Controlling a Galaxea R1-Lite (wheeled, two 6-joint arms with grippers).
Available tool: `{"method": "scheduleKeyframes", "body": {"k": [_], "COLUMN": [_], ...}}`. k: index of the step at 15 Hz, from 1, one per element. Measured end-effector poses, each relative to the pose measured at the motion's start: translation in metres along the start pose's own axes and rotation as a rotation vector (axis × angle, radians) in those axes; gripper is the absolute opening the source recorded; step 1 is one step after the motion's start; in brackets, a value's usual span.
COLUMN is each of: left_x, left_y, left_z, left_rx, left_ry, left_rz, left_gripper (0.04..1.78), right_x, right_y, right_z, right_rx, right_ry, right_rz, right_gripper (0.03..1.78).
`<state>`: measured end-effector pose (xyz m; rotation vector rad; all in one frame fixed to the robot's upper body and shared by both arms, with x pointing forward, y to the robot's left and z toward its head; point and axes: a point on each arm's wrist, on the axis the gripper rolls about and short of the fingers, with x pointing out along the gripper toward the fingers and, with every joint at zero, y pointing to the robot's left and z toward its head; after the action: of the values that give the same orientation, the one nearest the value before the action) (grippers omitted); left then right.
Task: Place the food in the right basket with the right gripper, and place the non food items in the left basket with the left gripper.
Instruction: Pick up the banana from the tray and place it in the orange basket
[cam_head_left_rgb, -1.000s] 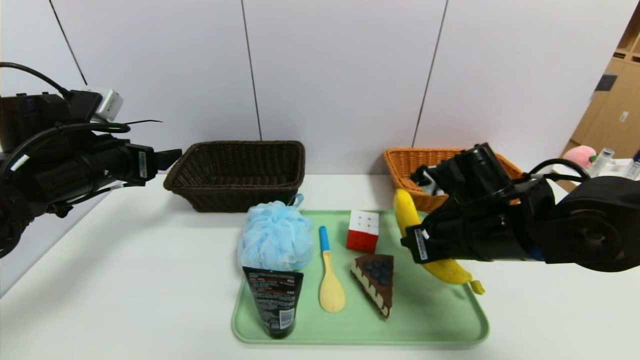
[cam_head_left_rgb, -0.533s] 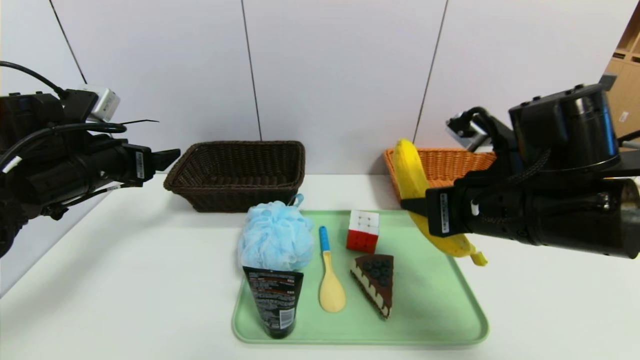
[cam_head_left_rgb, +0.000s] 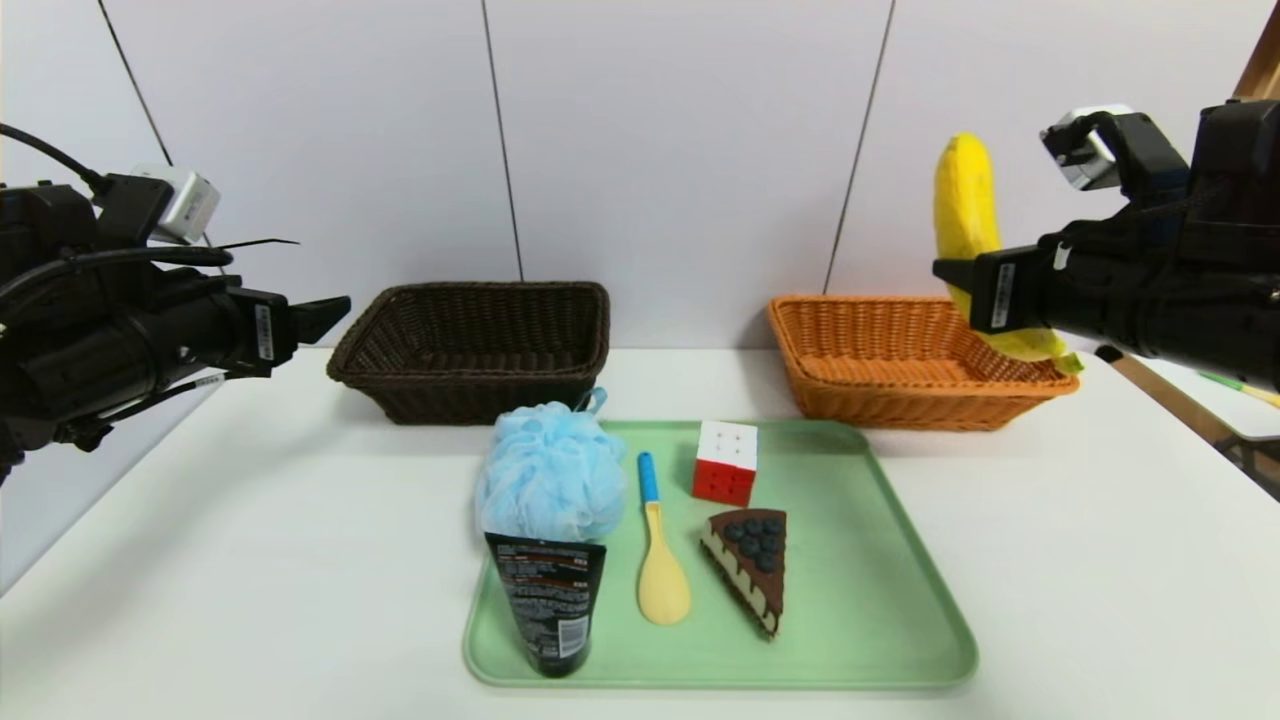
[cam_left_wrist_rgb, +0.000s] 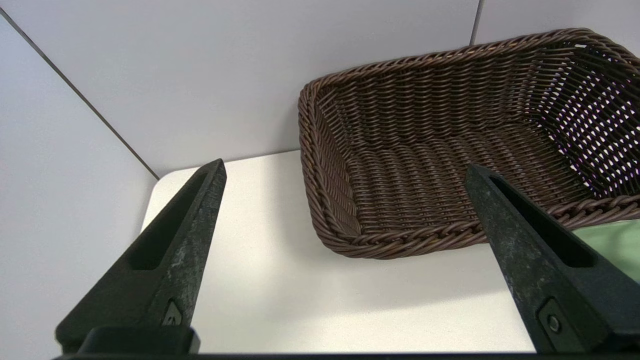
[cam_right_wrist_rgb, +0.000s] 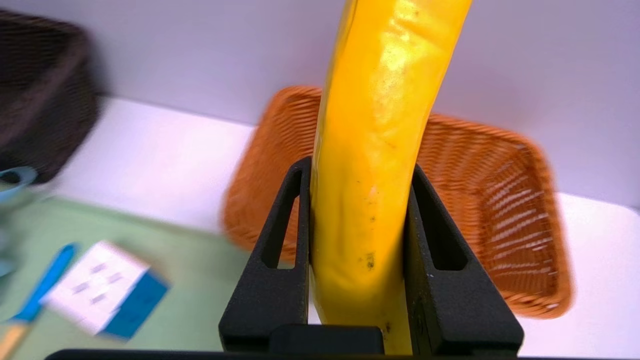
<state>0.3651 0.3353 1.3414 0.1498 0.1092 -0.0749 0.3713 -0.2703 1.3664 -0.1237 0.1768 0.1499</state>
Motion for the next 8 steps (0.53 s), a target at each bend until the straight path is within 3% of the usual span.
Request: {"method": "scheduleKeyframes", "body": {"k": [3,8], "left_x": [-0.004,-0.012], "left_y": [0.000,-0.001], "left_z": [0.002,-0.005], "left_rx": [0.006,-0.002], "left_ry": [-0.010,0.013], "left_rz": [0.002,0.004], "left_gripper": [1.69,1.69], "right_x": [0.030,0.094], "right_y": [-0.018,-0.026], "right_z": [-0.006,-0.035], "right_rx": [0.008,0.012], "right_ry": [-0.030,-0.034], "right_rz": [-0.069,-0.108], "right_gripper": [0.52,0.52]}}
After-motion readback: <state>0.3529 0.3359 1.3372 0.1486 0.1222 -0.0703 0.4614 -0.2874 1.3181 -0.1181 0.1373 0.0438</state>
